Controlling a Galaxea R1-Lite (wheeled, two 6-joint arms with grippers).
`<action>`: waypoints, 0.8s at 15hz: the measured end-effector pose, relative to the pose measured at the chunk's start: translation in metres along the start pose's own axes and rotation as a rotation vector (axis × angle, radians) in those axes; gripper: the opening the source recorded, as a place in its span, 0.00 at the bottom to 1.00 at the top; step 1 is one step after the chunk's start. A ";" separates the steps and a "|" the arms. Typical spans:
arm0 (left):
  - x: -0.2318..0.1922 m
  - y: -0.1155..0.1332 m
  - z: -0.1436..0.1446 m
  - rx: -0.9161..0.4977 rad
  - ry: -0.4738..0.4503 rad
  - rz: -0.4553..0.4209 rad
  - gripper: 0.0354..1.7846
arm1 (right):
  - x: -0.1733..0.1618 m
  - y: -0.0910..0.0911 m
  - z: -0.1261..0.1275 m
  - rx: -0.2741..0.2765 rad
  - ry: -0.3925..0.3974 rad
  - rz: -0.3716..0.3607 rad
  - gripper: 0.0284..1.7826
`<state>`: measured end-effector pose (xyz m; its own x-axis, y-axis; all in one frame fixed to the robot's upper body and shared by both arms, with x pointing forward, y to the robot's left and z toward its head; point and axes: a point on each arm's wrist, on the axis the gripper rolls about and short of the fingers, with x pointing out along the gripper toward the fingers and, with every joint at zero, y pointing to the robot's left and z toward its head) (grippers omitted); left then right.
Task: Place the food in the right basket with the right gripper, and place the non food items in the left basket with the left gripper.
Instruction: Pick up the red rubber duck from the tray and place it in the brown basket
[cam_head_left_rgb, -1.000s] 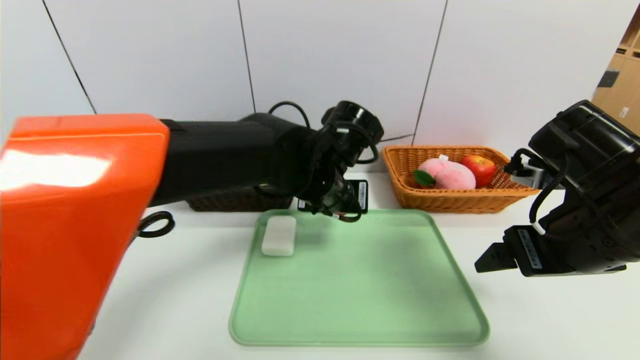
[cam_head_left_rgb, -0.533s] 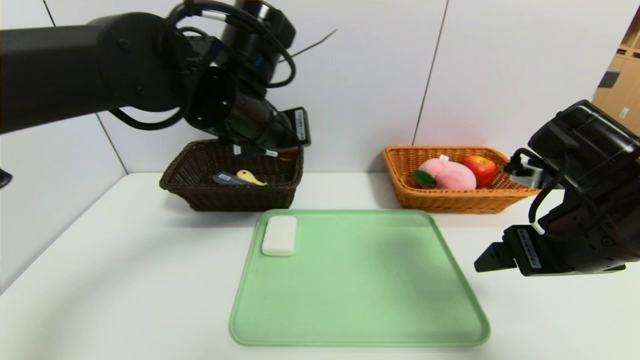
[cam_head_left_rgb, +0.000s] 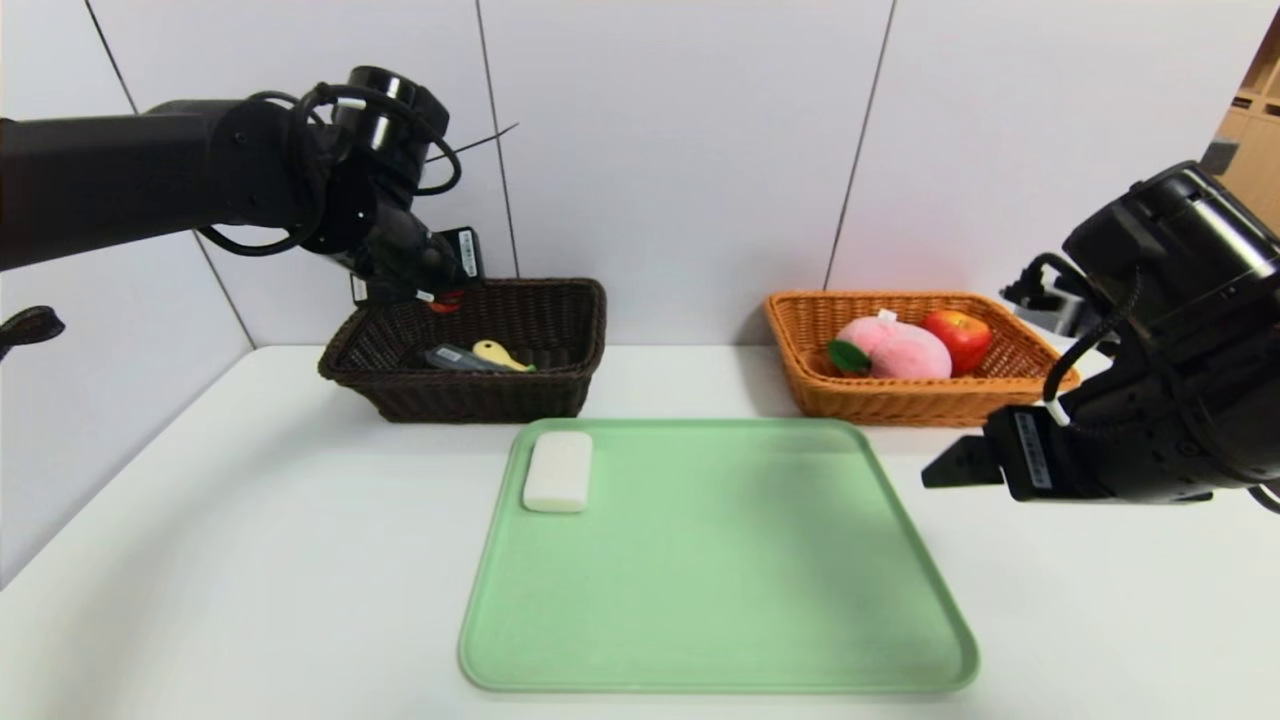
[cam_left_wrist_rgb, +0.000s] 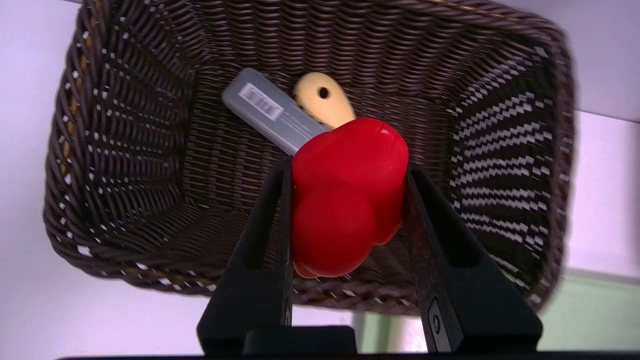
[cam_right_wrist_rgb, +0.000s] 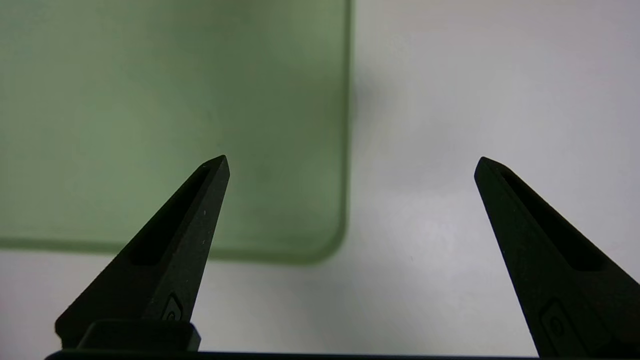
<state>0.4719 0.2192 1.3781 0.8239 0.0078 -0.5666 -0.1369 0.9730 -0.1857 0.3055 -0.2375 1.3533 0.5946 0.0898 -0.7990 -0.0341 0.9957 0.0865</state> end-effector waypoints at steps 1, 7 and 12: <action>0.009 0.004 -0.001 0.000 0.008 0.015 0.36 | -0.001 0.002 0.008 0.013 -0.075 0.022 0.95; 0.052 0.012 -0.013 0.012 0.051 0.059 0.36 | 0.000 0.005 0.039 -0.011 -0.437 0.072 0.95; 0.079 0.017 -0.024 0.037 0.089 0.085 0.36 | 0.003 0.004 0.037 -0.013 -0.426 0.065 0.95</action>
<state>0.5218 0.2312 1.3109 0.7582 0.0719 -0.6481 -0.1825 0.9776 -0.1050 0.3366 -0.2345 1.3730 0.8693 0.1373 -0.4749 -0.0913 0.9887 0.1186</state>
